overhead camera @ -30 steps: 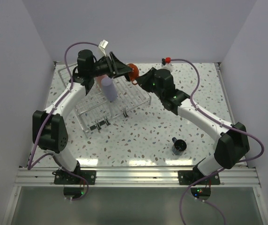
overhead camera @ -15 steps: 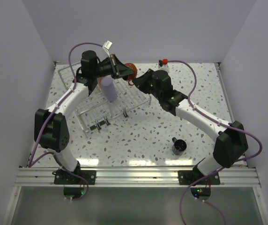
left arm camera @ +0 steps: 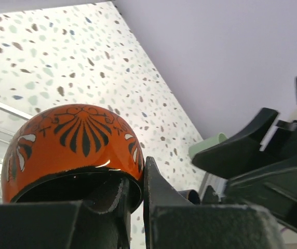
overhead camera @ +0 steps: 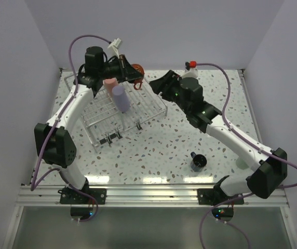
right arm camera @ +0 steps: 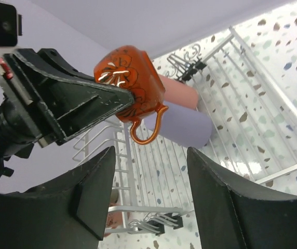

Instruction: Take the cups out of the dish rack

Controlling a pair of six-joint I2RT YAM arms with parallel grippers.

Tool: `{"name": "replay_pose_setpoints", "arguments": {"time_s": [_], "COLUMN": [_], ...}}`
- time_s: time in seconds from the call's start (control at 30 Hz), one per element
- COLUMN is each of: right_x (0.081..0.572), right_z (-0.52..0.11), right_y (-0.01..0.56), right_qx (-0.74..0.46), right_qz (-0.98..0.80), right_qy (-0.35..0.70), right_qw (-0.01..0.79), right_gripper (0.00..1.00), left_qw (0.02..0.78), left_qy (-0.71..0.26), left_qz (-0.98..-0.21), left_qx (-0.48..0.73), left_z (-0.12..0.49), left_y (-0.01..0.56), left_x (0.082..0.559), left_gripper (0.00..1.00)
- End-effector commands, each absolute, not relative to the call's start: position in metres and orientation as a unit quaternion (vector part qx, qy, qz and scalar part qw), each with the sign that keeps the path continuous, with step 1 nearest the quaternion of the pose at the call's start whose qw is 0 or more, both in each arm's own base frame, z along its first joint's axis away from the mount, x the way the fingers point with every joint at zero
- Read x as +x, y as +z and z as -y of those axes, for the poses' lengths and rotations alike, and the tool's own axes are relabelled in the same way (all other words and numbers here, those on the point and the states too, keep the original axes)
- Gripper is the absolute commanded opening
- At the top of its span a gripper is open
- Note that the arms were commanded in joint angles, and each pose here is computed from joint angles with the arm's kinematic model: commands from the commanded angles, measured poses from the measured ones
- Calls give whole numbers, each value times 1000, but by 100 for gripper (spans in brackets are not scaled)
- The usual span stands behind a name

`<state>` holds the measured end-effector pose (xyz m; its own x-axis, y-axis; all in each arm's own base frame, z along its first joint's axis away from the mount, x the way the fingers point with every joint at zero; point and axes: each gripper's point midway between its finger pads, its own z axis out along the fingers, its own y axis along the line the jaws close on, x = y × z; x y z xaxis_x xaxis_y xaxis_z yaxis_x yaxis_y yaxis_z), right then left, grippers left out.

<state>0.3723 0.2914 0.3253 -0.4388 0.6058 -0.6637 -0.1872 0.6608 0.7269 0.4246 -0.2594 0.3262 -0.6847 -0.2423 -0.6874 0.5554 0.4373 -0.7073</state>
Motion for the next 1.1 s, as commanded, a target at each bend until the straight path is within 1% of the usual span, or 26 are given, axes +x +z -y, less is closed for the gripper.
{"name": "replay_pose_setpoints", "arguments": {"time_s": [0.0, 0.07, 0.13, 0.17, 0.2, 0.27, 0.3, 0.33, 0.4, 0.43, 0.53, 0.57, 0.63, 0.67, 0.7, 0.73, 0.83, 0.93, 1.07], "right_x": [367, 365, 363, 362, 362, 362, 361, 361, 361, 361, 362, 362, 363, 364, 363, 364, 363, 363, 363], "right_z": [-269, -266, -264, -263, -261, -257, -257, -255, -256, -256, -262, -264, -267, -269, -273, -274, -281, -282, -282], "right_y": [361, 364, 371, 372, 371, 369, 369, 367, 366, 365, 362, 364, 360, 361, 360, 360, 356, 355, 356], "right_qx": [122, 112, 97, 91, 83, 75, 70, 68, 57, 53, 32, 25, 15, 9, 1, -2, -17, -27, -38], "right_qz": [-735, -739, -739, -741, -743, -747, -748, -750, -753, -754, -760, -759, -764, -764, -765, -765, -768, -770, -768], "right_qy": [361, 350, 341, 336, 328, 314, 311, 306, 300, 299, 296, 296, 295, 295, 299, 301, 305, 304, 298], "right_qw": [560, 565, 573, 574, 578, 581, 582, 582, 583, 583, 578, 579, 573, 574, 571, 570, 563, 561, 565], "right_gripper": [61, 61, 61, 61, 61, 61, 62, 62, 62, 62, 62, 62, 62, 62, 62, 62, 63, 63, 63], "left_qw": [477, 505, 547, 556, 584, 604, 607, 609, 597, 591, 557, 531, 498, 463, 447, 431, 373, 308, 238], "left_qy": [-445, -408, -336, -293, -249, -175, -154, -125, -60, -39, 34, 58, 89, 98, 101, 111, 114, 102, 81], "left_qz": [-740, -738, -736, -743, -739, -746, -751, -760, -784, -792, -818, -835, -856, -874, -883, -892, -920, -945, -967], "left_qx": [164, 181, 213, 232, 226, 218, 210, 190, 159, 151, 136, 132, 110, 108, 100, 75, 48, 36, 32], "left_z": [232, 219, 199, 184, 168, 128, 113, 84, 35, 20, -28, -42, -73, -84, -93, -115, -145, -158, -156], "left_y": [370, 384, 406, 405, 423, 432, 433, 433, 426, 423, 406, 392, 376, 358, 351, 344, 316, 281, 231], "left_x": [433, 436, 440, 440, 442, 441, 440, 442, 435, 431, 408, 395, 378, 364, 355, 341, 303, 263, 218], "left_gripper": [0, 0, 0, 0, 0, 0, 0, 0, 0, 0, 0, 0, 0, 0, 0, 0, 0, 0, 0]}}
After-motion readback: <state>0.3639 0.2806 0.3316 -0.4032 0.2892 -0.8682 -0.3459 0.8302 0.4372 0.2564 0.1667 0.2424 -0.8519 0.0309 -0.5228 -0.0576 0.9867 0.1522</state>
